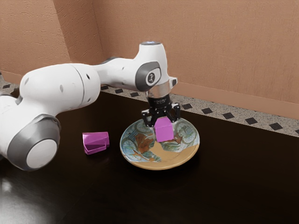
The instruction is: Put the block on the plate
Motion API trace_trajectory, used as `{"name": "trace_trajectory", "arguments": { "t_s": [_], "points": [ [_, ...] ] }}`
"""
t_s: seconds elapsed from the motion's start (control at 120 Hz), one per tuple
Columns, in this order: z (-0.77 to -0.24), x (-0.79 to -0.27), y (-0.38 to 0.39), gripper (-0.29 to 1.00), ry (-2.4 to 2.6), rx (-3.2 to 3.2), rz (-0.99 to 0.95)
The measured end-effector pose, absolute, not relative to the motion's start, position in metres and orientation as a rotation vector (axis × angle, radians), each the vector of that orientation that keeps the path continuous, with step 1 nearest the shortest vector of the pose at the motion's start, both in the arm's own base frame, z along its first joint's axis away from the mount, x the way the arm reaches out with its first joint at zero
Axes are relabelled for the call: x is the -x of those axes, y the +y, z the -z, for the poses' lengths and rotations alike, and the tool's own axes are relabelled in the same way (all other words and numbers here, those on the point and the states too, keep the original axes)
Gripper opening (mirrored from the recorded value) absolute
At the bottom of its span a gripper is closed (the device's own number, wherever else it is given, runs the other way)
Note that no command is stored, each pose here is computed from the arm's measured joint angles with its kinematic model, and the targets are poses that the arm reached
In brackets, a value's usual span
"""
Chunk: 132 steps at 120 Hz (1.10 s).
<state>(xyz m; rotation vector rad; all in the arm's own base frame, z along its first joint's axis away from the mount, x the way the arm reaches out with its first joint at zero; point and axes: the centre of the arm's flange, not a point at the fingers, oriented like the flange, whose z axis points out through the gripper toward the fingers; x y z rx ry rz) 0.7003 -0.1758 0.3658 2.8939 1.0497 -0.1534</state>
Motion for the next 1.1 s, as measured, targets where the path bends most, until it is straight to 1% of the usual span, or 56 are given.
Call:
{"name": "trace_trajectory", "arguments": {
  "t_s": [0.35,0.533,0.667,0.767,0.9,1.033,1.1],
  "points": [
    [-0.346,-0.703,-0.170,0.44,1.092,-2.888,0.184],
    [-0.346,-0.703,-0.171,0.59,1.091,-2.886,0.183],
    [-0.347,-0.703,-0.171,0.64,1.090,-2.886,0.182],
    [-0.358,-0.704,-0.172,0.67,1.085,-2.879,0.158],
    [-0.406,-0.700,-0.170,0.68,1.060,-2.852,0.095],
    [-0.490,-0.680,-0.161,0.69,0.995,-2.834,0.019],
    [-0.539,-0.661,-0.153,0.70,0.943,-2.831,0.005]
  ]
}}
